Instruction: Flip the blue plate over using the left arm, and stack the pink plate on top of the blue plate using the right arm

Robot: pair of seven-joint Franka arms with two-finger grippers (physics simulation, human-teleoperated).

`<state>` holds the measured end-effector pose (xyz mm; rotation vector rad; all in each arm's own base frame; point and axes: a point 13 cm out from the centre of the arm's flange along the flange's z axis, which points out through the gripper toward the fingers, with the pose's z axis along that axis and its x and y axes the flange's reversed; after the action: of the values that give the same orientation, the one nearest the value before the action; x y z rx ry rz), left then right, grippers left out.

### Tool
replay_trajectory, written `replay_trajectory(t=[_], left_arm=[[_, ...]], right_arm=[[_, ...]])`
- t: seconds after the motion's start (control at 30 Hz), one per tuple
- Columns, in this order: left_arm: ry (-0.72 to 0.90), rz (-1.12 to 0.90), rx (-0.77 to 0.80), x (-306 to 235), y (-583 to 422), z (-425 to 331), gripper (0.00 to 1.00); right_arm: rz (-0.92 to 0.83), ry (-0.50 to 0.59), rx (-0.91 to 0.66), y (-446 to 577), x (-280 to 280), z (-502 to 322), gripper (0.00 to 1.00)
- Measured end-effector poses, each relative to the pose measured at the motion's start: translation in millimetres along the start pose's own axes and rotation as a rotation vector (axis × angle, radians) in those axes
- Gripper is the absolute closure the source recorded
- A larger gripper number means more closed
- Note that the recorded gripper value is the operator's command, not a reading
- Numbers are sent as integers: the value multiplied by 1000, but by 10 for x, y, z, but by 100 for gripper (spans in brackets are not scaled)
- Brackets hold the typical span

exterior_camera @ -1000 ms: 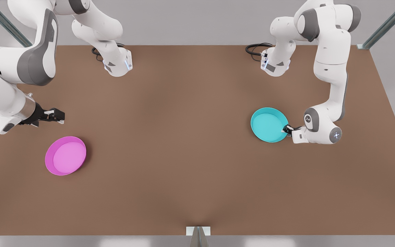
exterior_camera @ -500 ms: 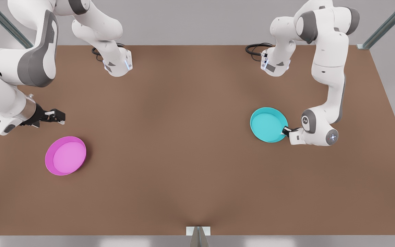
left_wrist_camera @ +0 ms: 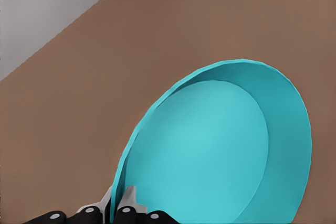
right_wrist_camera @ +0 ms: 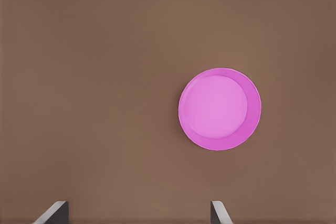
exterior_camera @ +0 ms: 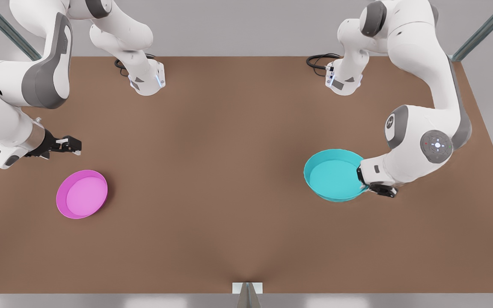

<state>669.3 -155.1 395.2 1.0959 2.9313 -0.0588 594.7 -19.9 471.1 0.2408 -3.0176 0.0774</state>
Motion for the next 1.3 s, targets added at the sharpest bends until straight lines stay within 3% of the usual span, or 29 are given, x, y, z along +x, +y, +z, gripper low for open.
replay_trajectory(t=[0.1,0.2,0.37,0.5,0.67,0.83,1.07,1.1,1.13,1.27,1.3], left_arm=[[12,-55,-83,-436,-353,-229,79],[151,-170,-371,-600,-525,105,79],[181,-212,-775,-965,-1275,478,79],[167,-178,-1039,-1126,-1662,1081,79],[10,-148,-1392,-1326,-1777,1252,79],[-181,-144,-1450,-1300,-2392,1847,79],[-460,-339,-1453,-1284,-2627,2151,79],[-496,-370,-1451,-1284,-2632,2157,65],[-527,-400,-1444,-1280,-2650,2172,39],[-620,-512,-1381,-1231,-2858,2270,19],[-638,-540,-1361,-1217,-2919,2282,8]], right_arm=[[1,0,-2,-6,0,4,0],[4,2,-13,-12,-12,27,0],[4,2,-19,-8,-16,33,0],[3,3,-21,-1,-17,38,0],[3,4,-23,-8,-17,46,0],[3,10,-25,-11,-27,82,0],[9,11,-30,-46,-21,95,0],[10,11,-32,-52,-20,96,0],[10,11,-33,-55,-19,97,0],[9,12,-35,-53,-22,103,0],[9,12,-35,-52,-22,103,0]])
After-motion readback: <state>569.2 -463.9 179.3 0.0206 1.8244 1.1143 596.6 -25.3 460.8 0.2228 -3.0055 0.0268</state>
